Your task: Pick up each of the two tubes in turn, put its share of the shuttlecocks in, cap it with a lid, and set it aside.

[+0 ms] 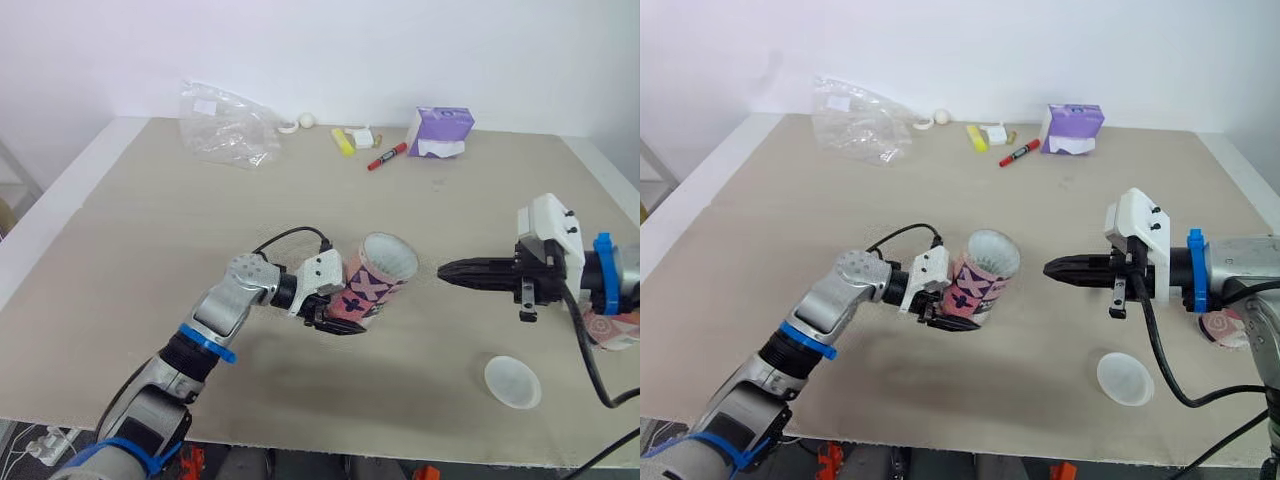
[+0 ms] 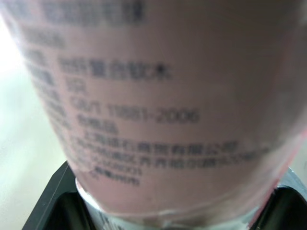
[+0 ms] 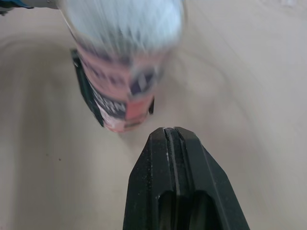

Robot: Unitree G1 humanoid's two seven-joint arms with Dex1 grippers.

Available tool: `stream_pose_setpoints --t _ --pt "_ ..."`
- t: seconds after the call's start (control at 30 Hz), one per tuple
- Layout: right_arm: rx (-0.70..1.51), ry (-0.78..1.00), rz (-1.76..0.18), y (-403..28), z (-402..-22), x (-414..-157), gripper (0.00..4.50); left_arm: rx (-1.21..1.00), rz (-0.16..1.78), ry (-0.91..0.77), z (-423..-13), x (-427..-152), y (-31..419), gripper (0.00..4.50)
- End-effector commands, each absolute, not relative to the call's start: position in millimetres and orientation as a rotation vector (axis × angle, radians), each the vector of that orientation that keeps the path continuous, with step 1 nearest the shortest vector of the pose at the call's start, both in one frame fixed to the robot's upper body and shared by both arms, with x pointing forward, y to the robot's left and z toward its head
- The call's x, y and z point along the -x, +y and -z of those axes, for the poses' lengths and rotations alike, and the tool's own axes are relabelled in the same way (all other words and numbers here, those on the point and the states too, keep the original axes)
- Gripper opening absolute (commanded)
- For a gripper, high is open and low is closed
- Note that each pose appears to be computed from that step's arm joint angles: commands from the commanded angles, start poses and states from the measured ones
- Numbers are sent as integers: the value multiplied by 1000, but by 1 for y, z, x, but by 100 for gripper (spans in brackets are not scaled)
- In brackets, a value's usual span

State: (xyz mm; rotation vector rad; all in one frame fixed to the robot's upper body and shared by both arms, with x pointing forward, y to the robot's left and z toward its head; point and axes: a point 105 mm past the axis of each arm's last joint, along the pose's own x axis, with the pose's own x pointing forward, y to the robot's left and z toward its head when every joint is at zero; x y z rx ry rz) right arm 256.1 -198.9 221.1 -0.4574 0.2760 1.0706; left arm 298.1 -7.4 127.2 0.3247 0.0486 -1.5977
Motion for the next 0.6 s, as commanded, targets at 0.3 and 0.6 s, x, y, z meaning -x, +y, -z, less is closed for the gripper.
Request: stream_pose_setpoints --t 0.3,0.6 --pt "507 427 -1016 -223 -204 -240 8 -257 1615 -127 -95 -290 -19 306" --pt "464 473 -954 -247 -188 -231 8 -282 1613 -120 -84 -292 -15 306"
